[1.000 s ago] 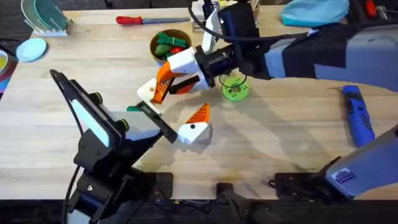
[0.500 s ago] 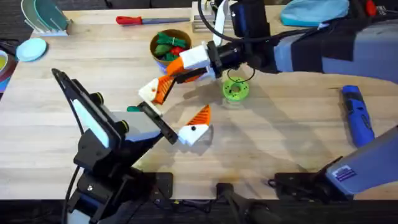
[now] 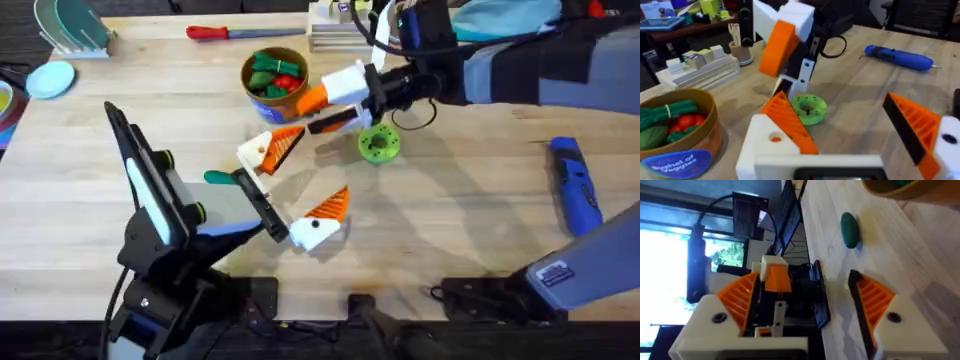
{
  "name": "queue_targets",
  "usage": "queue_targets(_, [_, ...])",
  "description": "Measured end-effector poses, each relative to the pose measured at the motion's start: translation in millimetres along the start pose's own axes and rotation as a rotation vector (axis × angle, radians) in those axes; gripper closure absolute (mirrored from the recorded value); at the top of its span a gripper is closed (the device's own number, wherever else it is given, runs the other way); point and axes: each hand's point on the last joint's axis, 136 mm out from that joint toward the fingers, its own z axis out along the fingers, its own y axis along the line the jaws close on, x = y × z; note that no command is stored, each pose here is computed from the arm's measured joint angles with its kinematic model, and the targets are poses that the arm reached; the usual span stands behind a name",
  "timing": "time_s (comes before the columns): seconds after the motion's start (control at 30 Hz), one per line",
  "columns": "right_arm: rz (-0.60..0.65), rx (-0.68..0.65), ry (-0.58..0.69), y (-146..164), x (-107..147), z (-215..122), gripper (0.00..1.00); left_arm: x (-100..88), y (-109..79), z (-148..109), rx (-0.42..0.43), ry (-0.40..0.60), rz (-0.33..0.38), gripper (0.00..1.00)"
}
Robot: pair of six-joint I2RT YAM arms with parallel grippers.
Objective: Pick up the gripper from the table and insert it into the empty holder that is missing its gripper. Then pick up a screw, insert it into the mounting hole, and use the screwdriver to tighten it. Finally, clean up the table by picking up the vegetable and placing it into the bucket.
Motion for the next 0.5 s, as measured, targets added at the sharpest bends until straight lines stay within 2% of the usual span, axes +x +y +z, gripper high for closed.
queue_targets(0.1, [0.004, -0.010, 0.023, 0, 9, 1, 0.027, -1.7, -4.9, 0, 0.029, -0.007, 0.004, 0.008])
queue_targets(0.3, [-0.067, -0.102, 0.060, 15, 16, 0, 0.024, -2.0, -17.6, -1, 0.103, -0.009, 0.005, 0.008])
queue_targets(0.5, [-0.089, -0.136, 0.085, 21, 23, 4, 0.024, -2.1, -22.1, -1, 0.129, -0.009, 0.005, 0.009])
